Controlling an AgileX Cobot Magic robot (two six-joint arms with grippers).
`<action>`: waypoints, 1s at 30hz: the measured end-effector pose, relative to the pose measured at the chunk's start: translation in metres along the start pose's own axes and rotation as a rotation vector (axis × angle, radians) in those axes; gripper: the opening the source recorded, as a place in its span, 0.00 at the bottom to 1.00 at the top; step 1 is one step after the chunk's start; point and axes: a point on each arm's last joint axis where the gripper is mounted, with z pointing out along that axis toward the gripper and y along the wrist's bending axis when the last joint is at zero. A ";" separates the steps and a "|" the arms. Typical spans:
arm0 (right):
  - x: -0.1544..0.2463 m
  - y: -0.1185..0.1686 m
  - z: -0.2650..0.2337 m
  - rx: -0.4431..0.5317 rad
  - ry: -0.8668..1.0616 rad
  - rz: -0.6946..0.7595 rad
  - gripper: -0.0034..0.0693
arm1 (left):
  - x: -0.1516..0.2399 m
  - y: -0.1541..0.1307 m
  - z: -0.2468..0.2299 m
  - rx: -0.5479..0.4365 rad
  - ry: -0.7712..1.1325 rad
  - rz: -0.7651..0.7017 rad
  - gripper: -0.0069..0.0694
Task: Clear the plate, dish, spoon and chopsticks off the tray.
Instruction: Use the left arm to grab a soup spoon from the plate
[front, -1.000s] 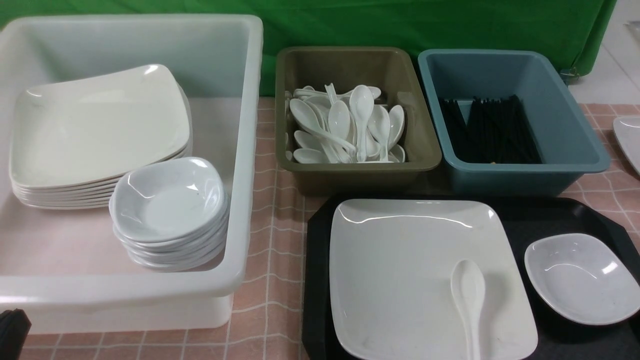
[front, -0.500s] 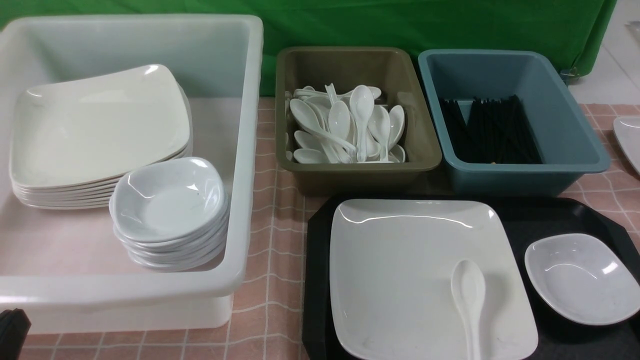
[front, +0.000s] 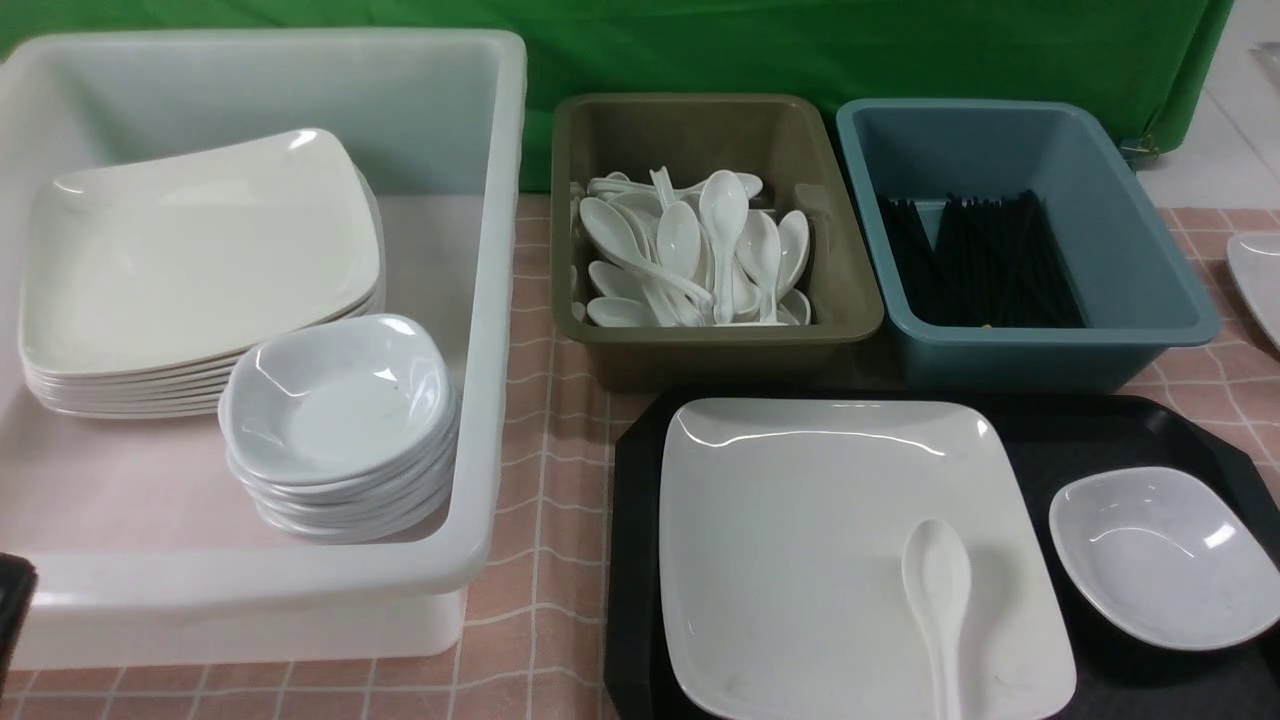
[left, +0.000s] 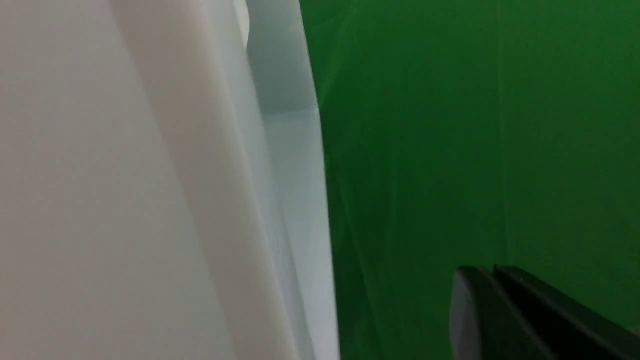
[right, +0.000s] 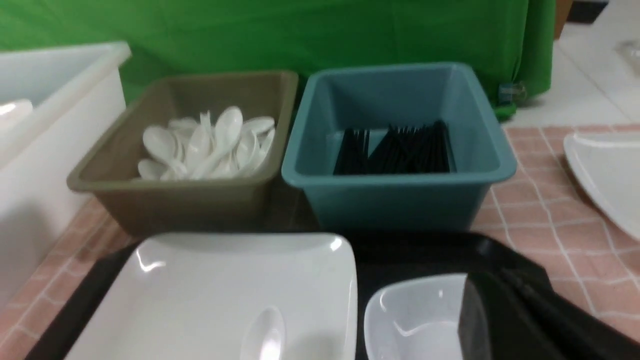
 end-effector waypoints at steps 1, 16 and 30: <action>-0.001 0.000 0.000 0.000 -0.009 0.001 0.11 | -0.001 -0.001 0.000 0.007 -0.015 0.035 0.10; -0.002 0.000 0.000 0.000 -0.024 0.001 0.12 | 0.000 -0.148 0.048 -0.325 0.665 0.870 0.10; -0.002 0.000 0.000 0.001 -0.023 -0.001 0.12 | 0.085 -0.107 0.167 -0.126 1.389 0.718 0.11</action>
